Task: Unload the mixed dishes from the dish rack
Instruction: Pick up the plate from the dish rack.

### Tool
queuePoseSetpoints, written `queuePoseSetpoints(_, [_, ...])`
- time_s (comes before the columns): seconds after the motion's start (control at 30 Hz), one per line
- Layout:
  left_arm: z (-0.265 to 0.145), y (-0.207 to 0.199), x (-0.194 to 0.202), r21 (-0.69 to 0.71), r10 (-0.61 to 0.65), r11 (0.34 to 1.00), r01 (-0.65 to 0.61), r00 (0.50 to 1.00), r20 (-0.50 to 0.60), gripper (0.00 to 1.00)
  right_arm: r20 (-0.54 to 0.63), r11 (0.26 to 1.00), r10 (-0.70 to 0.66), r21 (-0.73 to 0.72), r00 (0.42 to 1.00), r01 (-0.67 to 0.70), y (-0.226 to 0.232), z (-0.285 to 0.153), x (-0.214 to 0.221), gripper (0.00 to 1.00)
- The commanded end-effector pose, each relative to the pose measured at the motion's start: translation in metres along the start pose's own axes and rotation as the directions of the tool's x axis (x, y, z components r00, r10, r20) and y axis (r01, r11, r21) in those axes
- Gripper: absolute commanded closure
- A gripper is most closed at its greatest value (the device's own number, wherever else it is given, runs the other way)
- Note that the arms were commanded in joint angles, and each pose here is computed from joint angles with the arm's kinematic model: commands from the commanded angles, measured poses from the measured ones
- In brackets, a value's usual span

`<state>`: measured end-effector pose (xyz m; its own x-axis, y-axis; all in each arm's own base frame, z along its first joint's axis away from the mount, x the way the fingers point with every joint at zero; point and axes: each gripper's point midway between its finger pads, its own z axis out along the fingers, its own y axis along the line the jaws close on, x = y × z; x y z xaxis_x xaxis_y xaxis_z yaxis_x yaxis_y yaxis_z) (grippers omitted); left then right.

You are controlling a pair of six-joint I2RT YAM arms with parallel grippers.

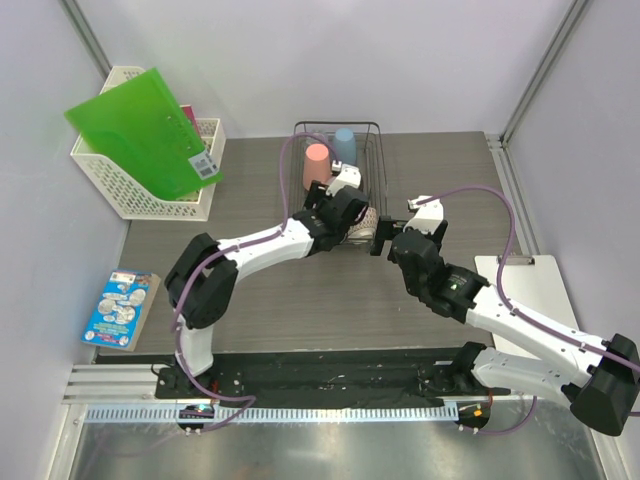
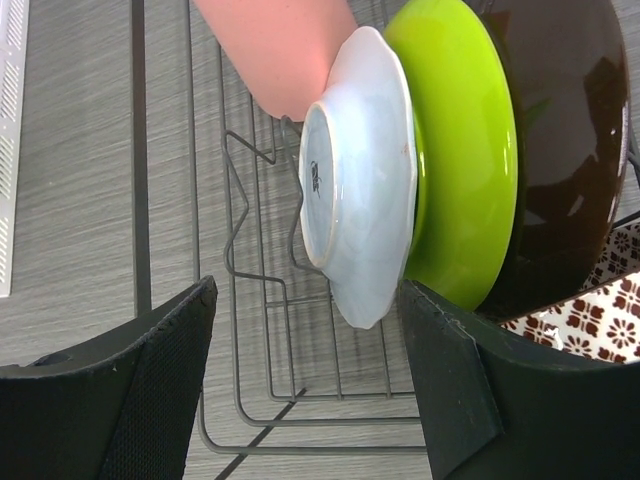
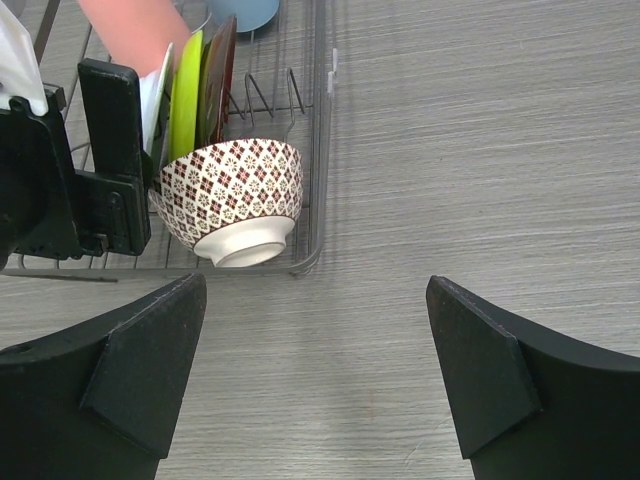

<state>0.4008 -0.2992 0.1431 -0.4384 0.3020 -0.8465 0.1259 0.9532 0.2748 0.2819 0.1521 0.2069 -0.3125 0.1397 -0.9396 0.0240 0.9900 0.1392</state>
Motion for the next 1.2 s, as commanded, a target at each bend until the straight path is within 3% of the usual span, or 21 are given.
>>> queuePoseSetpoints(0.0, [0.008, -0.012, 0.005, 0.009, -0.037, 0.999, 0.037, 0.999, 0.011, 0.26, 0.026, 0.999, 0.036, -0.01, 0.999, -0.036, 0.005, 0.001, -0.007, 0.04])
queuePoseSetpoints(0.2, [0.022, -0.009, 0.027, -0.019, -0.021, 1.0, 0.021, 0.999, -0.026, 0.27, 0.021, 0.999, 0.032, -0.008, 0.999, -0.032, 0.006, 0.002, -0.005, 0.04])
queuePoseSetpoints(0.37, [0.033, 0.001, 0.035, -0.04, -0.082, 0.996, 0.08, 0.996, -0.032, 0.28, 0.013, 1.0, 0.029, -0.008, 0.999, -0.029, 0.007, 0.004, -0.002, 0.04])
queuePoseSetpoints(0.67, [0.027, 0.019, 0.026, -0.089, -0.092, 0.992, 0.092, 0.996, -0.001, 0.33, 0.011, 1.0, 0.022, -0.008, 1.0, -0.022, 0.01, 0.008, 0.001, 0.03])
queuePoseSetpoints(1.07, [0.015, 0.032, 0.019, -0.138, -0.051, 0.989, 0.055, 0.998, 0.028, 0.63, 0.004, 1.0, 0.018, -0.012, 1.0, -0.018, 0.018, 0.014, 0.001, 0.04])
queuePoseSetpoints(1.17, [0.012, 0.036, 0.017, -0.153, -0.048, 0.987, 0.053, 0.998, 0.039, 0.76, 0.005, 1.0, 0.017, -0.014, 1.0, -0.017, 0.019, 0.014, 0.0, 0.04])
